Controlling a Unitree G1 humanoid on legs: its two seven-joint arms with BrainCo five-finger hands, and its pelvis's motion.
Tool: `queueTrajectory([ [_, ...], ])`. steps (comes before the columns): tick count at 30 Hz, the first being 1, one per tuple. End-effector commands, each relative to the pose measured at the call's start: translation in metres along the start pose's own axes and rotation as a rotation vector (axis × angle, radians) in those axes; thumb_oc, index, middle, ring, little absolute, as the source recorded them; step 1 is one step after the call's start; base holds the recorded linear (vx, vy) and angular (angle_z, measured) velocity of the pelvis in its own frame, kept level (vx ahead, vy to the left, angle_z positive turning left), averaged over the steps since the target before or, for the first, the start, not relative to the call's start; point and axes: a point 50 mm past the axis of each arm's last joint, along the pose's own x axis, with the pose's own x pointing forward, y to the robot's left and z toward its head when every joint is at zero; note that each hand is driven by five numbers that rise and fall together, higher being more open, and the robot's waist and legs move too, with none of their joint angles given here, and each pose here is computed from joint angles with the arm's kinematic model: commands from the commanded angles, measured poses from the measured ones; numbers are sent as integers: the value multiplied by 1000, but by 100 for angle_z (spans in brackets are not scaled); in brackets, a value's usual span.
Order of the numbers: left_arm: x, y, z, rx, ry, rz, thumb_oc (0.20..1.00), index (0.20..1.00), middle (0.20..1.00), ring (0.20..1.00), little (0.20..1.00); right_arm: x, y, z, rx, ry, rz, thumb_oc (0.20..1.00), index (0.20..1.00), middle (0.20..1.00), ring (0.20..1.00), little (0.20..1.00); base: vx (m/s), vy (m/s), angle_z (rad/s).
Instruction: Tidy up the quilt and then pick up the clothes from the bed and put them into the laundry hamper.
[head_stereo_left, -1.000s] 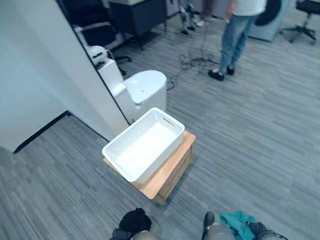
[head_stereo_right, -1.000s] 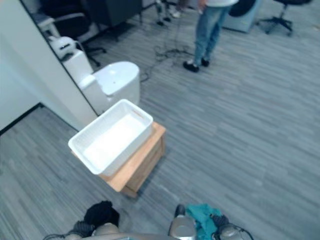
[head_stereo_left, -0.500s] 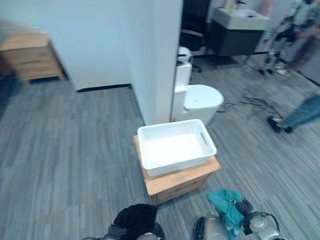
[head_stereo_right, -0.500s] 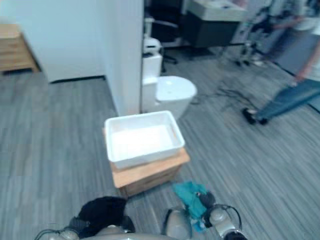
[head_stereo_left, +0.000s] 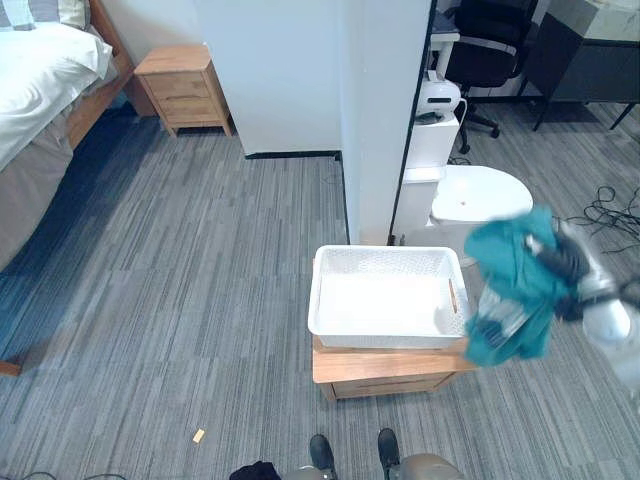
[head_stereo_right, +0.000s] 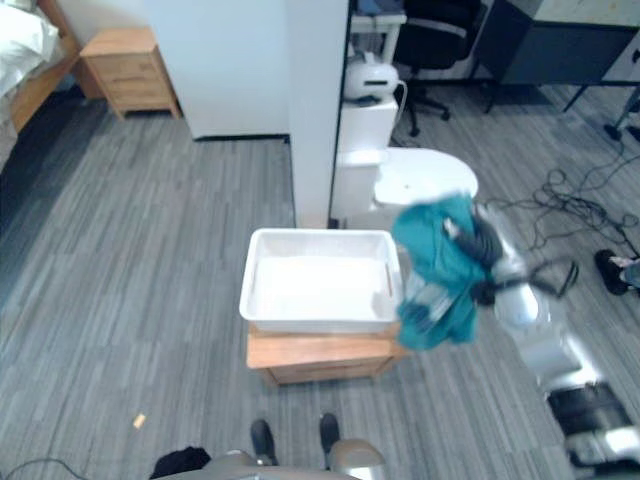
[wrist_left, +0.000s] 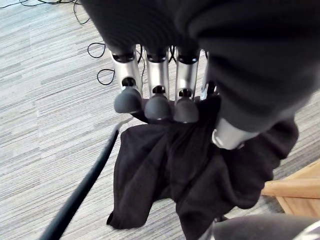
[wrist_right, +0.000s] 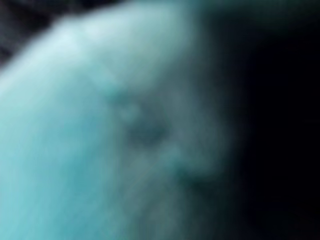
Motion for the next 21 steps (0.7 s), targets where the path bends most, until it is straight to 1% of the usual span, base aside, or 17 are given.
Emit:
queueTrajectory([
  [1, 5, 20, 31, 21, -98, 59, 200, 200, 200, 200, 200, 27, -16, 43, 51, -221, -54, 200, 200, 200, 200, 200, 43, -96, 1],
  [3, 5, 19, 35, 8, -112, 59, 200, 200, 200, 200, 200, 33, -16, 49, 53, -242, -43, 200, 200, 200, 200, 200, 21, -71, 3],
  [5, 4, 23, 54, -80, -190, 76, 200, 200, 200, 200, 200, 47, -15, 59, 31, -272, -21, 200, 200, 200, 200, 200, 28, -91, 15],
  [6, 4, 23, 54, -81, -190, 76, 200, 200, 200, 200, 200, 47, -15, 59, 31, -273, -21, 200, 200, 200, 200, 200, 1, -91, 19],
  [7, 0, 29, 86, -178, -325, 90, 200, 200, 200, 200, 200, 52, -8, 54, 13, -239, -3, 200, 200, 200, 200, 200, -28, -74, 16],
  [8, -4, 33, 104, -199, -410, 99, 200, 200, 200, 200, 200, 53, -5, 48, 5, -211, 2, 200, 200, 200, 200, 200, -12, -95, 34],
  [9, -15, 43, 132, -240, -558, 119, 200, 200, 200, 200, 200, 55, 2, 34, -15, -142, 13, 200, 200, 200, 200, 200, -2, -34, 38],
  [10, -15, 43, 132, -240, -557, 120, 200, 200, 200, 200, 200, 55, 2, 34, -14, -143, 14, 200, 200, 200, 200, 200, 25, -38, 36],
  [12, -31, 55, 156, -287, -710, 126, 200, 200, 200, 200, 200, 50, 12, 12, -23, -36, 34, 200, 200, 200, 200, 200, 25, -27, 24],
  [13, -31, 55, 156, -286, -709, 126, 200, 200, 200, 200, 200, 50, 12, 12, -22, -36, 35, 200, 200, 200, 200, 200, 55, -41, 16],
  [14, -58, 75, 182, -313, -910, 134, 200, 200, 200, 200, 200, 35, 26, -21, -4, 120, 50, 200, 200, 200, 200, 200, 57, -39, 4],
  [15, -68, 82, 187, -325, -969, 139, 200, 200, 200, 200, 200, 30, 31, -29, 2, 162, 55, 200, 200, 200, 200, 200, 57, -39, 8],
  [16, -68, 83, 187, -324, -968, 139, 200, 200, 200, 200, 200, 29, 31, -29, 3, 162, 55, 200, 200, 200, 200, 200, 31, -21, 13],
  [17, -78, 90, 193, -345, -1031, 144, 200, 200, 200, 200, 200, 22, 37, -38, 13, 214, 61, 200, 200, 200, 200, 200, 26, -22, 18],
  [18, -84, 96, 195, -370, -1064, 144, 200, 200, 200, 200, 200, 14, 46, -49, 12, 271, 86, 1000, 1000, 1000, 1000, 1000, 31, -33, 11],
  [20, -107, 113, 207, -402, -1193, 168, 200, 200, 200, 200, 200, 5, 56, -61, -10, 345, 132, 1000, 1000, 1000, 1000, 1000, 23, -33, 2],
  [21, -111, 117, 208, -405, -1213, 175, 200, 200, 200, 200, 200, 3, 59, -64, -20, 361, 143, 1000, 1000, 1000, 1000, 1000, 21, -21, 4],
])
